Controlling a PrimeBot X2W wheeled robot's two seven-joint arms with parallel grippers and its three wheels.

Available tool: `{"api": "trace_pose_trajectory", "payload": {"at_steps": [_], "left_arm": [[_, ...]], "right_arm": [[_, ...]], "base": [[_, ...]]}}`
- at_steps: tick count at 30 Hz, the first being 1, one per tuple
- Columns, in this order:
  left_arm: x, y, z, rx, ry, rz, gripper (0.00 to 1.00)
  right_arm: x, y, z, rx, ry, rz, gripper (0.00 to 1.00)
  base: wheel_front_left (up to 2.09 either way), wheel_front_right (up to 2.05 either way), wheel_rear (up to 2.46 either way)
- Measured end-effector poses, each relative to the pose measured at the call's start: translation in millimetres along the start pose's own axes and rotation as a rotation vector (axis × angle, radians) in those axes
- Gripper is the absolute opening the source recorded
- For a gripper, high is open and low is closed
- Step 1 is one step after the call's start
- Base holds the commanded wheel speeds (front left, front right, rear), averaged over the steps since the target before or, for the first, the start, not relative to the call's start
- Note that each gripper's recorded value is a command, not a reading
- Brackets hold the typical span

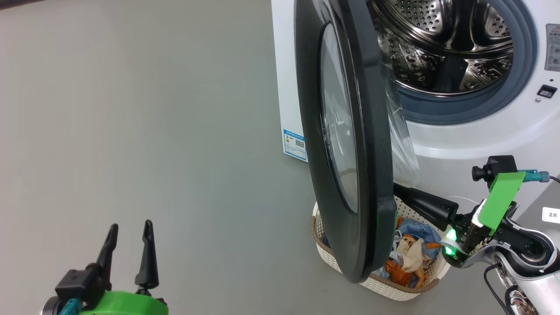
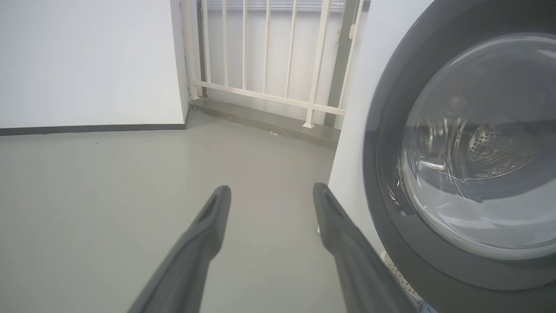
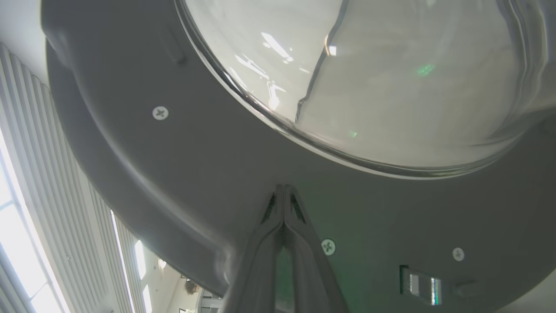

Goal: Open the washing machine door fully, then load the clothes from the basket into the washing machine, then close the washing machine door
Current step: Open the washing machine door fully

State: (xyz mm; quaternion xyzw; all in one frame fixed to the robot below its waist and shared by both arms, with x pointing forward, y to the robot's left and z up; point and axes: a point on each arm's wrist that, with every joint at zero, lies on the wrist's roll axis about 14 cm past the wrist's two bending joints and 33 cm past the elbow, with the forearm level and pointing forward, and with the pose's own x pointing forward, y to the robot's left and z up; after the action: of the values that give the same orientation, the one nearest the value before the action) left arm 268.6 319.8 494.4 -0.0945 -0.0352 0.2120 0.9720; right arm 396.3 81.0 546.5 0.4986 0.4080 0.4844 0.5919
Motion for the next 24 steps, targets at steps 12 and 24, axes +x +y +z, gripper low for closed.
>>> {"api": "trace_pose_trajectory", "payload": {"at_steps": [12,24], "left_arm": [[-1.9,3.2,-0.8,-0.003,0.004,0.013,1.00],[5.2,-7.9,-3.6,-0.002,0.011,-0.022,1.00]], "right_arm": [[6.7,-1.5,-5.1,0.014,0.023,0.008,0.00],[-2.7,-1.5,-2.6,0.015,-0.008,0.007,0.00]], "base": [[0.00,0.00,0.00],[0.00,0.00,0.00]]}}
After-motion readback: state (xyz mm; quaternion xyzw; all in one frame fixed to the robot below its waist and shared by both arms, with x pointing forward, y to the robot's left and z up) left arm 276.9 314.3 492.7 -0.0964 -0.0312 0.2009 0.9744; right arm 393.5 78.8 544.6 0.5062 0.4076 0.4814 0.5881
